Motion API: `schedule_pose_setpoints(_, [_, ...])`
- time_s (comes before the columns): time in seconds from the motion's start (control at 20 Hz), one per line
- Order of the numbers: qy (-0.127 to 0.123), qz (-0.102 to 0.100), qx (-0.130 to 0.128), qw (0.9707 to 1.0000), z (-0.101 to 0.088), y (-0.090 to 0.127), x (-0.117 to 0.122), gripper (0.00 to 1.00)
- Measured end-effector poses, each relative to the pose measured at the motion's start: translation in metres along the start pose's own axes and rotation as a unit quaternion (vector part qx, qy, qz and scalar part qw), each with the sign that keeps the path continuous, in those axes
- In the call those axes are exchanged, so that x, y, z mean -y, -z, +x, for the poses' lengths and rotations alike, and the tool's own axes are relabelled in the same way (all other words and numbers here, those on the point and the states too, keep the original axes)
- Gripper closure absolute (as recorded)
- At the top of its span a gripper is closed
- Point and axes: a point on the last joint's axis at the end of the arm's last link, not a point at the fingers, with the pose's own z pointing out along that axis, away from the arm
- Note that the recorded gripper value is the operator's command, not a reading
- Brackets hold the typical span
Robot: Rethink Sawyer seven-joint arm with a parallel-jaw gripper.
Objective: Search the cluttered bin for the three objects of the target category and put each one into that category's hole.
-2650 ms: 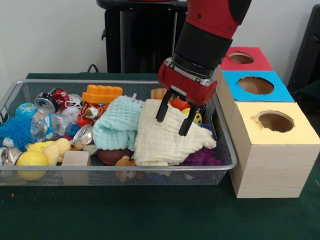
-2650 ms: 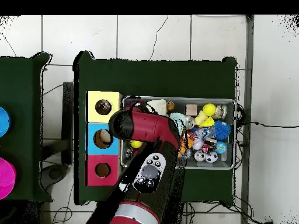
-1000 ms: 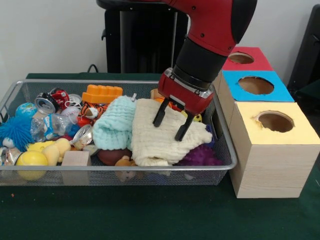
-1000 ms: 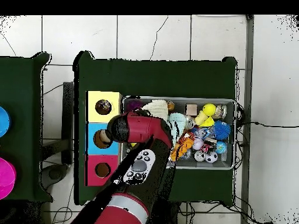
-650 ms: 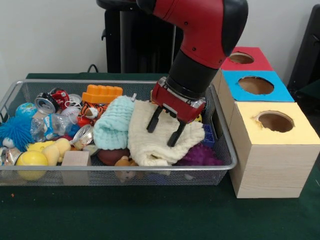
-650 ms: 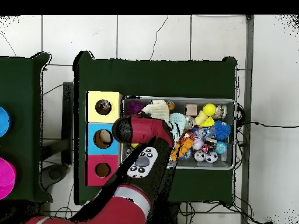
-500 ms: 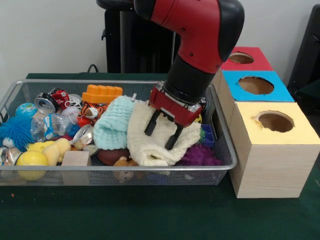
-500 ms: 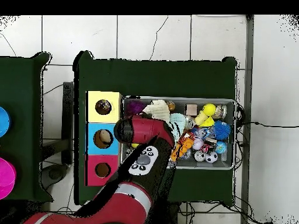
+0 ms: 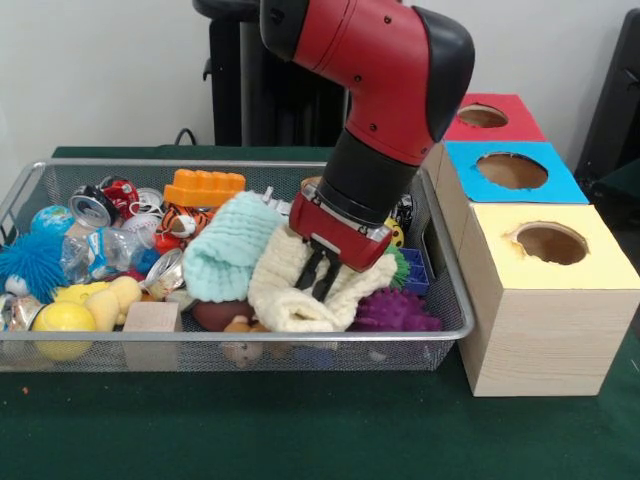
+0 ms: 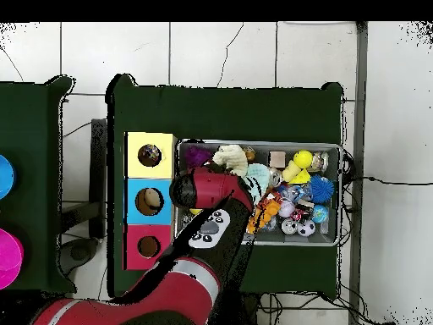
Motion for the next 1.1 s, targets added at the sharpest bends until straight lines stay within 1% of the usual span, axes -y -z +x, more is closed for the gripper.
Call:
schedule_pose_setpoints(0.2, [0.002, 0.004, 0.004, 1.0000, -0.002, 0.002, 0.003, 1.00])
schedule_pose_setpoints(0.35, [0.012, 0.015, 0.018, 0.9996, -0.006, 0.011, 0.006, 1.00])
schedule_pose_setpoints(0.4, [0.022, 0.024, 0.030, 0.9990, -0.009, 0.020, 0.008, 1.00])
schedule_pose_setpoints(0.5, [0.034, 0.036, 0.043, 0.9978, -0.013, 0.031, 0.011, 1.00])
schedule_pose_setpoints(0.55, [0.045, 0.046, 0.056, 0.9963, -0.017, 0.043, 0.014, 1.00])
schedule_pose_setpoints(0.6, [0.057, 0.058, 0.071, 0.9941, -0.023, 0.059, 0.017, 1.00])
schedule_pose_setpoints(0.7, [0.068, 0.070, 0.088, 0.9913, -0.031, 0.078, 0.021, 1.00])
schedule_pose_setpoints(0.8, [0.079, 0.085, 0.114, 0.9866, -0.045, 0.108, 0.028, 1.00])
schedule_pose_setpoints(0.9, [0.082, 0.093, 0.131, 0.9836, -0.055, 0.127, 0.033, 1.00])
schedule_pose_setpoints(0.95, [0.082, 0.095, 0.137, 0.9827, -0.058, 0.132, 0.036, 1.00])
schedule_pose_setpoints(1.05, [0.082, 0.102, 0.151, 0.9798, -0.068, 0.147, 0.043, 1.00])
schedule_pose_setpoints(1.1, [0.081, 0.108, 0.162, 0.9775, -0.076, 0.158, 0.051, 1.00])
